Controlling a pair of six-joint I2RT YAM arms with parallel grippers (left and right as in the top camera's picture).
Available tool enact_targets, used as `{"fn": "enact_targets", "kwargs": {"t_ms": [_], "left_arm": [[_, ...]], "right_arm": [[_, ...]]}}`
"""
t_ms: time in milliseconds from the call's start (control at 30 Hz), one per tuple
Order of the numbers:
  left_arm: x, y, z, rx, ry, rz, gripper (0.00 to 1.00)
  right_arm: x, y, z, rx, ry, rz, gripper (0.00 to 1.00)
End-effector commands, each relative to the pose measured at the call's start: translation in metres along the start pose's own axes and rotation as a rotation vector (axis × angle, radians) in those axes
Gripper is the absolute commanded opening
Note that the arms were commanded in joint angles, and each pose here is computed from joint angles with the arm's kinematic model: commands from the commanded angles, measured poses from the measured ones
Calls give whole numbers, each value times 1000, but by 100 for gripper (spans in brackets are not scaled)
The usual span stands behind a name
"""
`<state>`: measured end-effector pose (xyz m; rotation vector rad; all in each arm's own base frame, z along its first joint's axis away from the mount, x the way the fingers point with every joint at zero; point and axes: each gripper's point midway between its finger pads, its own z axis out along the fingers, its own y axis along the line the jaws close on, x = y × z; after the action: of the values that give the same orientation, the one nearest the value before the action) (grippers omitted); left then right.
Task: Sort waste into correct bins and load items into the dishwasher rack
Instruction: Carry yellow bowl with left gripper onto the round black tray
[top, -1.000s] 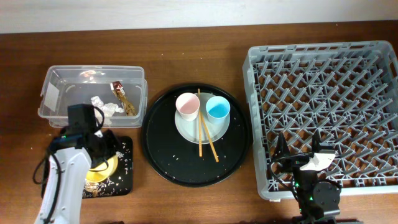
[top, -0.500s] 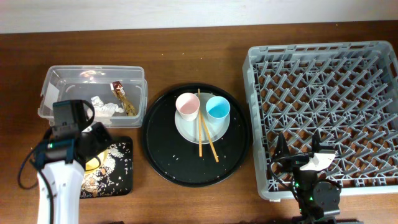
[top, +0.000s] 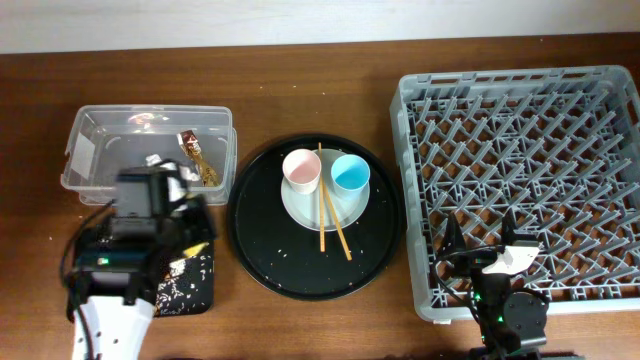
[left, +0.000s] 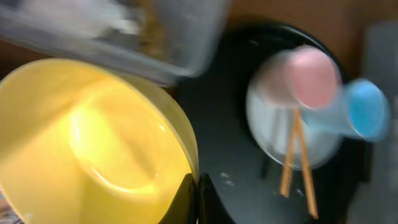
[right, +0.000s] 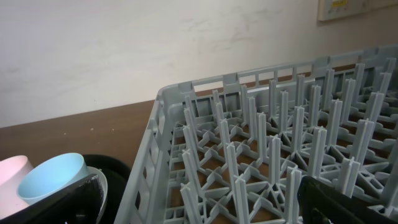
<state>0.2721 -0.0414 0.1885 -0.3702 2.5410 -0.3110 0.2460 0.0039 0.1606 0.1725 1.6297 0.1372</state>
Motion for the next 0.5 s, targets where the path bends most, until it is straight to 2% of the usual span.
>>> {"fn": "enact_targets", "kwargs": {"t_ms": [0, 133, 367, 467], "left_arm": [[15, -51, 7, 121, 47, 152, 0], [47, -96, 34, 177, 146, 285, 0], [90, -121, 89, 115, 272, 396, 0], [100, -118, 105, 64, 298, 426, 0]], "right_arm": [[3, -3, 0, 11, 4, -3, 98], [3, -3, 0, 11, 4, -3, 98], [3, -3, 0, 11, 4, -3, 98], [3, -3, 0, 11, 4, -3, 98]]}}
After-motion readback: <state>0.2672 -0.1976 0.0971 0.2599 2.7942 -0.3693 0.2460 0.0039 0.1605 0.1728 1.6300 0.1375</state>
